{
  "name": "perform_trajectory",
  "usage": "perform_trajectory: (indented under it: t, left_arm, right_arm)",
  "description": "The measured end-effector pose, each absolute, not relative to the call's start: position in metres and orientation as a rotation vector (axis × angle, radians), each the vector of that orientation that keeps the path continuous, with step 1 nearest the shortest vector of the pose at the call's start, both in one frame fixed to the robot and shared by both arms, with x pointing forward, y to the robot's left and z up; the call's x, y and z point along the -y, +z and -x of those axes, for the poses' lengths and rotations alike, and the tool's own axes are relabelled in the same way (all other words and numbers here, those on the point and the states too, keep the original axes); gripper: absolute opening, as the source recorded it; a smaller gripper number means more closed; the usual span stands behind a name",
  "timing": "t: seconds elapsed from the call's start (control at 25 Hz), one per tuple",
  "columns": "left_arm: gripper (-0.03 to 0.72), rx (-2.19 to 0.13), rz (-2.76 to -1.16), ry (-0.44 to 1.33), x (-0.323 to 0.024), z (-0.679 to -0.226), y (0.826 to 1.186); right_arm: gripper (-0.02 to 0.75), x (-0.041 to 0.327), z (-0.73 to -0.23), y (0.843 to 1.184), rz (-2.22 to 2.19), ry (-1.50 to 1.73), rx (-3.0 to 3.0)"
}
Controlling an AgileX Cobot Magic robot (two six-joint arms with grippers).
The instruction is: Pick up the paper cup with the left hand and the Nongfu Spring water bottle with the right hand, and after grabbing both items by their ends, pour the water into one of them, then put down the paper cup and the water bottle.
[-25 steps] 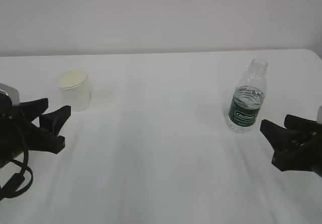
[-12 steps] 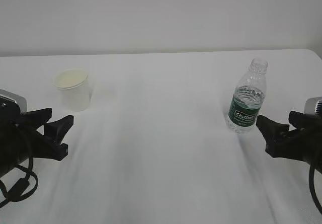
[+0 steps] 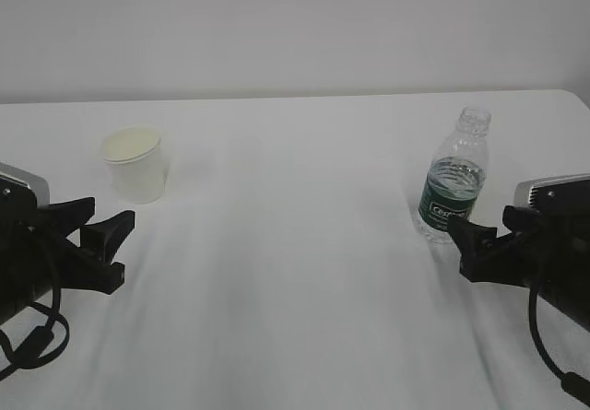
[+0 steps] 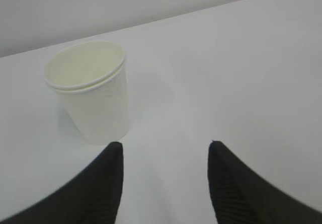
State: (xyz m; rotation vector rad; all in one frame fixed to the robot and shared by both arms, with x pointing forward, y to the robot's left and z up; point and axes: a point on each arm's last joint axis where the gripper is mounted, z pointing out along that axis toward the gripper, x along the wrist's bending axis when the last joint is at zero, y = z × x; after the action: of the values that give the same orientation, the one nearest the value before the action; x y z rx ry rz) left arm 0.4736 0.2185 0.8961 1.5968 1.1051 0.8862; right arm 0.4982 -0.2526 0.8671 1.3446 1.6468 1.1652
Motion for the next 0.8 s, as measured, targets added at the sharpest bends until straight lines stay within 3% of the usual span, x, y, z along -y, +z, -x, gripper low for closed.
perform_trajectory:
  t: [0.8]
  left_arm:
    - [0.388, -1.106, -1.594, 0.888, -0.219, -0.474, 0.896]
  right_arm:
    - [0.607, 0.242, -0.545, 0.833, -1.364, 1.221, -1.660]
